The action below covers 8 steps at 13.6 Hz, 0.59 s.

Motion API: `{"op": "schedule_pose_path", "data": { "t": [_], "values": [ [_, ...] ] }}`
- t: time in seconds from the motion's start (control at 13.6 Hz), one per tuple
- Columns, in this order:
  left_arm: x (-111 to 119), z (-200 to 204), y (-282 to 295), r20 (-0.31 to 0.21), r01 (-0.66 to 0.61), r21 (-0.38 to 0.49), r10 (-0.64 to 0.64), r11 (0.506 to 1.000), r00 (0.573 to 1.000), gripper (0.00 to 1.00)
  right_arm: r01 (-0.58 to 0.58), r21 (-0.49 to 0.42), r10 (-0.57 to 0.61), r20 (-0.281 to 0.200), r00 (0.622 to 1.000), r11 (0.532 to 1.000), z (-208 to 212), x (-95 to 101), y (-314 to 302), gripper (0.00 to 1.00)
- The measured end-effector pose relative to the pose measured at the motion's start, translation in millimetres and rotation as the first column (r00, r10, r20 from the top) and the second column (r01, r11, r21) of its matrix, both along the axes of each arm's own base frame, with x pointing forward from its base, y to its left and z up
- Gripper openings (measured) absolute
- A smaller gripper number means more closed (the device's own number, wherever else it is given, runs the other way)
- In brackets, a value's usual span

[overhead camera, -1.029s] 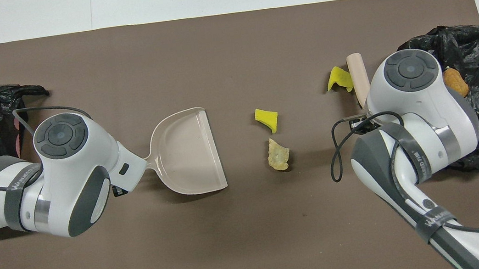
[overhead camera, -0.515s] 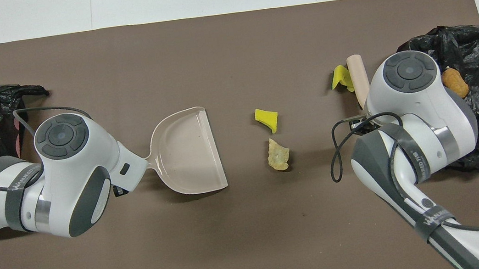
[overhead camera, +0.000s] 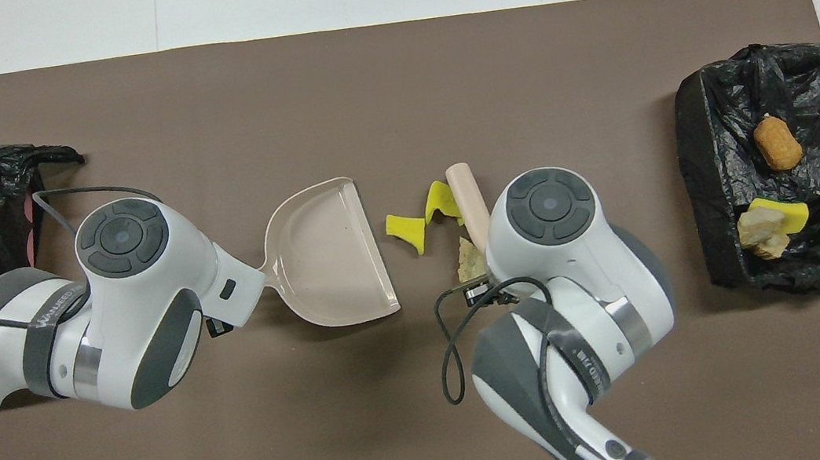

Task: Sweep and dump trash in bin
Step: 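Sweep the sponge and bread into the dustpan with the right gripper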

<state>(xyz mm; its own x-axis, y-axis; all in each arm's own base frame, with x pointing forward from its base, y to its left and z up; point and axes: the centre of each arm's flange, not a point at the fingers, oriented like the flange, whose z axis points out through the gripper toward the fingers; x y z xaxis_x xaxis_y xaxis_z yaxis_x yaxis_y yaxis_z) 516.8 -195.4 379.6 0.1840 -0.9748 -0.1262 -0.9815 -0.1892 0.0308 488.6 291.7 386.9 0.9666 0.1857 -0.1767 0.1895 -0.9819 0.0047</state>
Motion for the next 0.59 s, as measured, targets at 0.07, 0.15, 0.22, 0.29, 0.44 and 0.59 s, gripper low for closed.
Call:
{"op": "schedule_pose_path", "data": {
  "t": [0.07,0.15,0.22,0.29,0.44,0.59],
  "values": [
    [-0.1,0.0,-0.1,0.0,0.0,0.0,0.0,1.0,1.0,0.31,-0.022,0.013,0.022,-0.002,1.0,1.0,2.4,-8.4,15.6,0.26],
    [-0.1,0.0,-0.2,0.0,-0.001,0.0,0.001,1.0,1.0,0.31,-0.041,0.022,0.04,0.002,0.999,0.999,5.9,-13.9,27.2,0.26],
    [-0.2,0.0,-0.3,0.0,-0.001,0.0,0.001,1.0,1.0,0.31,-0.055,0.034,0.055,0.007,0.998,0.998,10.6,-18.5,38.4,0.26],
    [-0.3,-0.2,-0.4,0.0,-0.001,0.0,0.001,1.0,1.0,0.31,-0.064,0.051,0.063,0.01,0.998,0.997,15.6,-22.0,47.9,0.26],
    [-0.3,-0.2,-0.5,0.001,-0.001,0.0,0.001,1.0,1.0,0.31,-0.087,0.08,0.085,0.028,0.996,0.993,29.3,-27.8,66.8,0.26],
    [-0.2,-0.1,-0.6,0.002,0.0,-0.001,0.0,1.0,1.0,0.31,-0.103,0.104,0.098,0.056,0.994,0.989,47.0,-29.3,79.3,0.26]
  ]
}}
